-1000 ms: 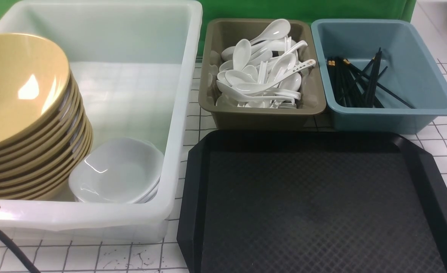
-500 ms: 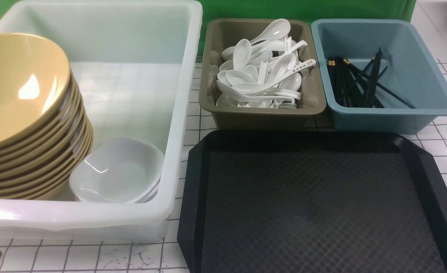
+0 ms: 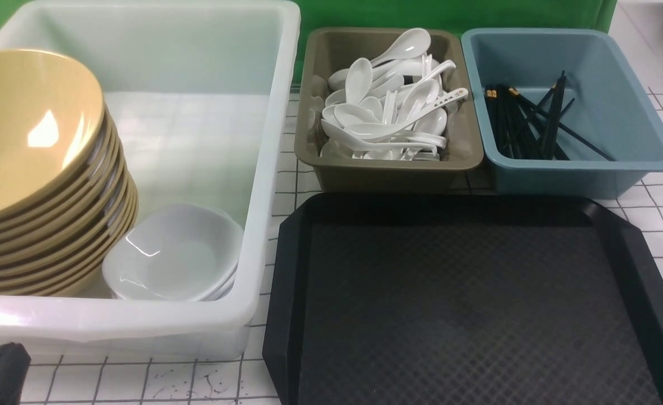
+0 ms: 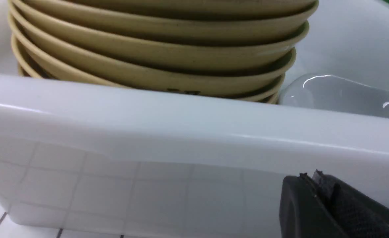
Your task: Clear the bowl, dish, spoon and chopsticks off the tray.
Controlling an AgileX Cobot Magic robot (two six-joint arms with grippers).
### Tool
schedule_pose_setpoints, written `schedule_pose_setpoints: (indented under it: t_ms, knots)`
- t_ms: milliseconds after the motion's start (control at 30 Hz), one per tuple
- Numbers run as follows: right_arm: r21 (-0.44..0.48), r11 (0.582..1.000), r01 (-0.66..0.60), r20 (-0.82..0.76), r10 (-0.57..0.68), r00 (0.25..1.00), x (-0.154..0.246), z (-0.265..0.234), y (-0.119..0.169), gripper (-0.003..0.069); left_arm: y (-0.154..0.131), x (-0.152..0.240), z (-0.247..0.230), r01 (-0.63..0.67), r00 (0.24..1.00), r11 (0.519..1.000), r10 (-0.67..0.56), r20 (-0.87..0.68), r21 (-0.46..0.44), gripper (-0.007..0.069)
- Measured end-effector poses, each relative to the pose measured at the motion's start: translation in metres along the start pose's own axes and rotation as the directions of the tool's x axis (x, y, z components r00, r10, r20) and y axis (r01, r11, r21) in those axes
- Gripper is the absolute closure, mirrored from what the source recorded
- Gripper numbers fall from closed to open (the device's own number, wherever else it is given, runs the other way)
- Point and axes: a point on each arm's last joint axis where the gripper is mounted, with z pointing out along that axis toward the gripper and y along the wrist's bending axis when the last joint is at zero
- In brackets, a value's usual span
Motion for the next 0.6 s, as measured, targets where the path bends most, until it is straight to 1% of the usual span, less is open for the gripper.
schedule_pose_setpoints:
  t_ms: [133,600]
  knots:
    - [0.0,1.0,0.0,0.0,0.0,1.0,0.0,0.0,0.0,0.0592,0.0,0.0033,0.0001,0.015,0.999,1.0,-0.015,-0.034,0.0,0.0638]
    - [0.0,1.0,0.0,0.0,0.0,1.0,0.0,0.0,0.0,0.0581,0.0002,0.0035,0.0001,0.008,0.999,1.0,-0.008,-0.035,-0.002,0.0638]
